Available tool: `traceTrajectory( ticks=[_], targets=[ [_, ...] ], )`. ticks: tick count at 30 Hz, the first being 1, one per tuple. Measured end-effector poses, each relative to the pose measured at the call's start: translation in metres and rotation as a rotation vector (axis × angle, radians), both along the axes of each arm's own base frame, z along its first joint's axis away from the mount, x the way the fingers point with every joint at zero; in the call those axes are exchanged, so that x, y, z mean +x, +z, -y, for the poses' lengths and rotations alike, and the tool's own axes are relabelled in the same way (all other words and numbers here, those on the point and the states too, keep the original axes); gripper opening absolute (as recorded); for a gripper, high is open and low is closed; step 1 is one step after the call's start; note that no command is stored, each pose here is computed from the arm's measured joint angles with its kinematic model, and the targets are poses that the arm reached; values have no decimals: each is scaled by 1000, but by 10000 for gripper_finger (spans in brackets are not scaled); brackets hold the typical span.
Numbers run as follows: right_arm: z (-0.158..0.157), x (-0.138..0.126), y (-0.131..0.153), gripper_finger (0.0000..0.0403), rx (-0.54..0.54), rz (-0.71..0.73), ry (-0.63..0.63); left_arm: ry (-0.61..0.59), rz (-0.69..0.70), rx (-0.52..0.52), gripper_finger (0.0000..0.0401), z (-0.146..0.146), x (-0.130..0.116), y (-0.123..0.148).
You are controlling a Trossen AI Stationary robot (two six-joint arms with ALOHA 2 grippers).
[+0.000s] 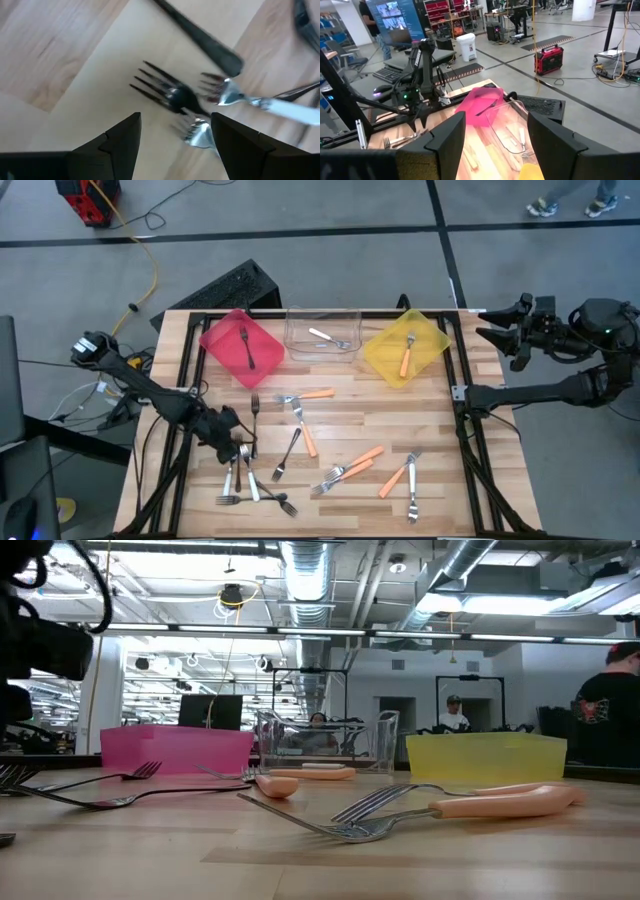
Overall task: Sort silverware by color (type)
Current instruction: Put the white fork into the transparent bin
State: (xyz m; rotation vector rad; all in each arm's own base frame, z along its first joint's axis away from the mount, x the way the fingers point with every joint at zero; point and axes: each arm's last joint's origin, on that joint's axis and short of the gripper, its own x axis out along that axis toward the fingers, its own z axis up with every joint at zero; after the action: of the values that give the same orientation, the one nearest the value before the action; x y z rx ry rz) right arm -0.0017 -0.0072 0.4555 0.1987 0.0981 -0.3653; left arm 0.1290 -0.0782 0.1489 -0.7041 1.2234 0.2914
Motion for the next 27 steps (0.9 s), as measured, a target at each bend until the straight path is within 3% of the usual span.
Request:
traceTrajectory(
  ticks=[5, 11, 25, 27],
  targets=[
    [0, 0, 0, 240, 22, 9, -3, -32, -30, 79, 224, 4, -2, -7],
    [0, 0, 0, 240, 24, 10, -4, -80, -20, 97, 204, 9, 0, -10],
    [0, 0, -2, 240, 25, -9, -7, -107, 60, 43, 15, 14, 7, -7],
    [0, 0, -2, 240, 26, -17, -7, -87, 59, 35, 7, 14, 7, -7]
  ],
)
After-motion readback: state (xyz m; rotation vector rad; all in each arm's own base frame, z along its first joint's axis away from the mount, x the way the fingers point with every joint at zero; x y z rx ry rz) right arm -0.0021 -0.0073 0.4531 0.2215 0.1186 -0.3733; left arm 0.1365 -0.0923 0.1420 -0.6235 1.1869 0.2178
